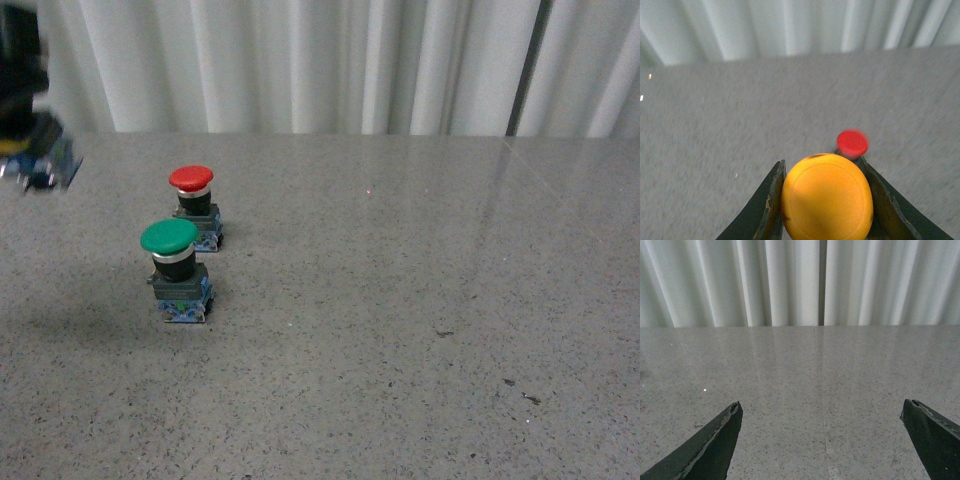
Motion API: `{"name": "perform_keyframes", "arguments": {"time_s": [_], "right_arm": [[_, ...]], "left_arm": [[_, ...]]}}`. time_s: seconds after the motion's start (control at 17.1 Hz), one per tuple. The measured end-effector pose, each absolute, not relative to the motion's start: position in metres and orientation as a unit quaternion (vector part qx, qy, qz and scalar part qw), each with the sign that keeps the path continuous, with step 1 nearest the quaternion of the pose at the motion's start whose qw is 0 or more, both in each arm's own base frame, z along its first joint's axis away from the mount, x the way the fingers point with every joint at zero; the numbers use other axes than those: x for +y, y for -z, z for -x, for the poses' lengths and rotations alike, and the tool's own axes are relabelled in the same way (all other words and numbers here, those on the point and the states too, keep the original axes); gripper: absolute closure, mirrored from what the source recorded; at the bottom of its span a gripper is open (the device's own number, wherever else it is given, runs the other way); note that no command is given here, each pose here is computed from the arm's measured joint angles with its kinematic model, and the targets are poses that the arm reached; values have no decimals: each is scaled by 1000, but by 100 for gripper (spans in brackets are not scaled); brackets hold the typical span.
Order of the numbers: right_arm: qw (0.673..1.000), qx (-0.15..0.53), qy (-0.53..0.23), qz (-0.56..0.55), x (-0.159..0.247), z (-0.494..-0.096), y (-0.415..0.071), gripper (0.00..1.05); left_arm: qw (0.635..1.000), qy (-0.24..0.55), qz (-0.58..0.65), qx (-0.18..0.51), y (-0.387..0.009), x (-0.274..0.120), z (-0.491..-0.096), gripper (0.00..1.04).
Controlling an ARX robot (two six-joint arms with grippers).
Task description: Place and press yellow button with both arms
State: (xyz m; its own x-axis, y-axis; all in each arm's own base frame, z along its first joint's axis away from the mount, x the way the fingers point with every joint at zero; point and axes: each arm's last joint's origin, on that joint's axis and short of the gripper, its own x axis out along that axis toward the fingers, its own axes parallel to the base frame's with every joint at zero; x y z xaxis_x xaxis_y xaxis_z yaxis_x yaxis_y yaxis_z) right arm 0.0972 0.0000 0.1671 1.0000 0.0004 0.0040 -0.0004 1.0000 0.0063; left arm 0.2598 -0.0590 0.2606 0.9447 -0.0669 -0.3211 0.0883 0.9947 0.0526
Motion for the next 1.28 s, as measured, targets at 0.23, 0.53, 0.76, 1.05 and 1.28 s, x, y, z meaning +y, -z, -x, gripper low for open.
{"name": "perform_keyframes", "arguments": {"time_s": [0.23, 0.53, 0.76, 1.05, 1.28], "right_arm": [[1000, -2, 0, -3, 0, -97, -167, 7], [1000, -2, 0, -3, 0, -97, -167, 7], [1000, -2, 0, -3, 0, -97, -167, 7], [1000, -2, 0, -3, 0, -97, -167, 7], [1000, -2, 0, -3, 0, -97, -167, 7]], "left_arm": [[986, 122, -10, 111, -302, -132, -284, 70], [966, 155, 41, 205, -244, -204, -313, 70], [953, 140, 92, 253, -210, -221, -315, 70], [938, 143, 94, 300, -173, -240, -313, 70], [940, 141, 93, 296, -176, -245, -316, 65]]}}
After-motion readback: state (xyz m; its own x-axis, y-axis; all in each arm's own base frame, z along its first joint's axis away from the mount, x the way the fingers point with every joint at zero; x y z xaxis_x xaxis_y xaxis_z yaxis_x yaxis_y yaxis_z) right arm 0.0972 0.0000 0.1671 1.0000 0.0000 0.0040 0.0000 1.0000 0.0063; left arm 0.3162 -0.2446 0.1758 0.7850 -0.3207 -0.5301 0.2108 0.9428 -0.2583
